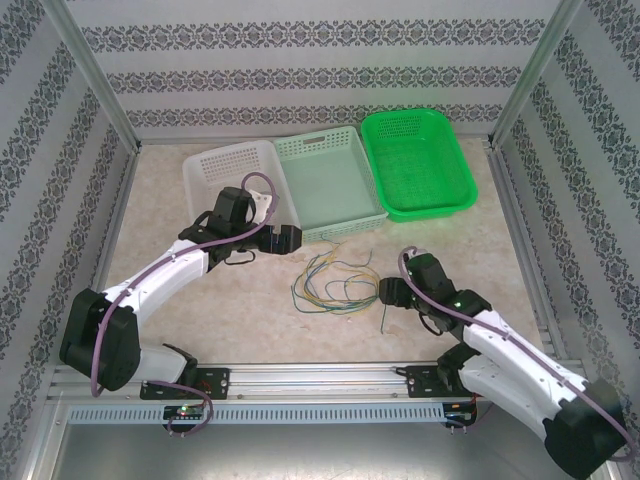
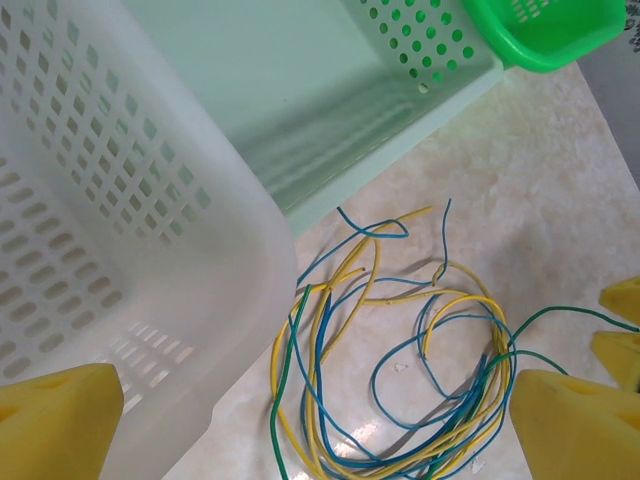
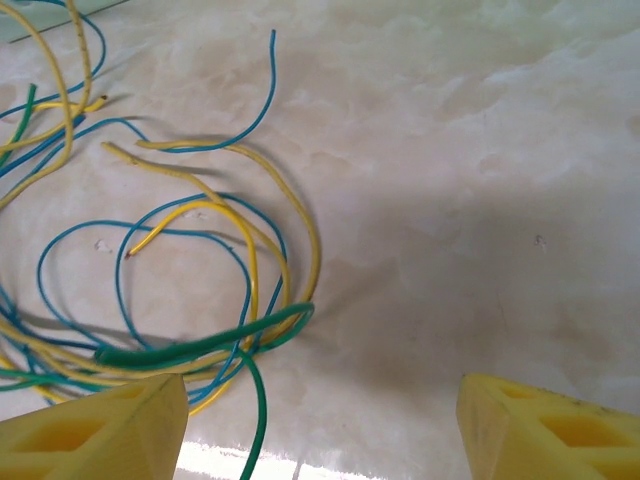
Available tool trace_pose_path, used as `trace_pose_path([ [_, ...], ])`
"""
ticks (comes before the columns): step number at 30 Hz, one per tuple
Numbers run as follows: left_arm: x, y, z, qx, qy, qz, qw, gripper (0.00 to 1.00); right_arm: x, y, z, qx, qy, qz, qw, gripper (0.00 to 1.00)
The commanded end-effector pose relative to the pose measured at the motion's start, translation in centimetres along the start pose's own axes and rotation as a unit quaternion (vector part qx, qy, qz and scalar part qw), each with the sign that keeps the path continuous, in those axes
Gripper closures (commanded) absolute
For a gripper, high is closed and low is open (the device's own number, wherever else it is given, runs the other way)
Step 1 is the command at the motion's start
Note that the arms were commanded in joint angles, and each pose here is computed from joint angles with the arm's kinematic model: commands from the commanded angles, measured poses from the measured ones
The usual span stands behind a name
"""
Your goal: Untangle the cables
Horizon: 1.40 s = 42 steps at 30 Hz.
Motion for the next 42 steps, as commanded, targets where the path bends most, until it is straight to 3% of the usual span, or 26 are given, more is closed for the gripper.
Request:
trace_pose_path([
  [1,-0.8,0.7,0.2,-0.017,-0.020,0.002,1.000,0.00,0.5,1.5,1.3,-0.035,-0.014,0.003,0.999,0.27],
  [6,-0.8,0.8,0.2,-0.022,-0.021,0.000,1.000,0.00,1.3,2.5,3.6,-0.016,-0.025,-0.003,1.000,0.29],
  [9,-0.8,0.7,0.3,-0.020,-0.022,0.001,1.000,0.00,1.9,3.3,4.2,-0.019,-0.020,0.002,1.000,0.36],
  [15,-0.6,0.5,0.6,-0.018,-0.018,0.002,1.000,0.00,2.0,3.9,3.7,-0.052,-0.018,-0.012,0.998,0.86],
  [18,-0.5,0.4,1.0,-0.017,-0.019,0.001,1.000,0.00,2.2,4.3,2.5,-0.067,-0.024,-0.036,0.997,0.98],
  [26,-1.0,0.6,1.4,-0.015,-0.013,0.014,1.000,0.00,3.8,7.5,-3.9,-0.150,-0.007,-0.089,0.985,1.00],
  [30,-2.6,0.9,1.1,-0.022,-0.008,0.053,0.998,0.00,4.9,9.0,-6.5,-0.177,0.010,-0.104,0.979,1.00],
  [36,-6.5,0.8,1.3,-0.022,-0.035,0.148,0.988,0.00,6.7,10.6,-7.3,-0.172,0.032,-0.124,0.977,1.00],
  [42,-10.0,1.1,2.1,-0.036,-0.090,0.202,0.975,0.00,7.6,11.9,-7.3,-0.178,0.023,-0.134,0.975,1.00],
])
Point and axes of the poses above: each hand's point on the last joint's axis, 136 mm out from that joint toward the fingers, its own z axis out along the fingers, its own x axis along the line the jaws close on, y = z × x, the point moved 7 cm from there along -z, back along the fingers
